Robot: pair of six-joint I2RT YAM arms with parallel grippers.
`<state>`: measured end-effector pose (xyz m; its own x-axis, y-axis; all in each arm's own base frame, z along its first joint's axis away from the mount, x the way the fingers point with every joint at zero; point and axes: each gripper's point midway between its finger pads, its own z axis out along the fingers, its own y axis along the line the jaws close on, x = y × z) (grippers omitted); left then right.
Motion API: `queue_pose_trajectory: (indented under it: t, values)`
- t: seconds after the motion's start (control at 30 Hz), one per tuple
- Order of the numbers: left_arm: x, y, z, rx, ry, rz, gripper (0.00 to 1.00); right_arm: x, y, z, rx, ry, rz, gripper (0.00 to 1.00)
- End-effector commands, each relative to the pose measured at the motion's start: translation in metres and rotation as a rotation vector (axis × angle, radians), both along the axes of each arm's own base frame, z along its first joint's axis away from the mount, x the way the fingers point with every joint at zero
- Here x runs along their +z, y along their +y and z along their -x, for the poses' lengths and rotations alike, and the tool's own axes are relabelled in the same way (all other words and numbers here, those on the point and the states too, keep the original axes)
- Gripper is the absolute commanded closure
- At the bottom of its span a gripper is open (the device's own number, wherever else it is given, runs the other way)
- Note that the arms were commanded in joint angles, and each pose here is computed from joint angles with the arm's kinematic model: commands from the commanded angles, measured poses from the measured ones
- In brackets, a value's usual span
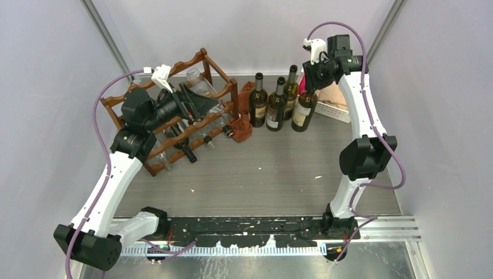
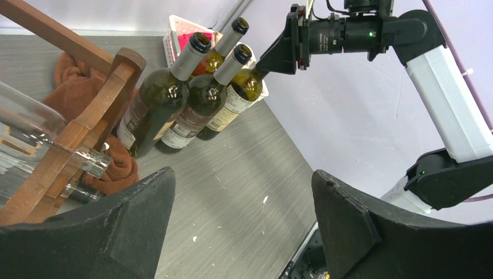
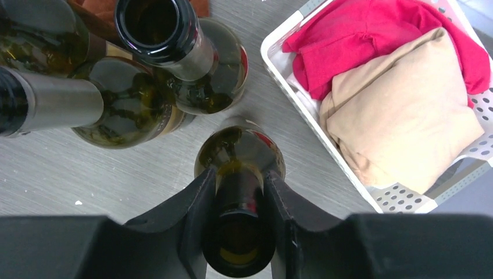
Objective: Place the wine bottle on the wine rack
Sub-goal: Pick up the wine bottle from the center of the board.
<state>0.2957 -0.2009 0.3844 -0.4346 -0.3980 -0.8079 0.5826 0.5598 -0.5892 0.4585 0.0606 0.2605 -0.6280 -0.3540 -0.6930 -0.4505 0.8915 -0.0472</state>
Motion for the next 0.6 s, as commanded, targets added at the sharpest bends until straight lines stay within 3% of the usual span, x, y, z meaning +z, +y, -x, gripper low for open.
queue_pose_trajectory:
  t: [0.0,0.07,0.27,0.43,0.57]
  values:
    - [0.013,-0.006,0.015,-0.074,-0.065,-0.007,0.15,0.039,-0.004,0.008,-0.020,-0.102,-0.003,0.94]
    - [0.011,-0.010,0.019,-0.113,-0.074,-0.014,0.16,0.050,-0.007,0.020,-0.024,-0.113,0.003,0.99]
    - [0.001,-0.033,0.037,-0.220,-0.153,-0.075,0.15,0.084,0.000,0.073,0.039,-0.118,-0.063,0.99]
    - [-0.001,-0.054,0.054,-0.276,-0.281,-0.108,0.13,0.092,0.024,0.121,0.141,-0.087,-0.187,0.99]
    - [-0.004,-0.058,0.055,-0.257,-0.307,-0.102,0.09,0.086,0.046,0.152,0.223,-0.039,-0.303,0.99]
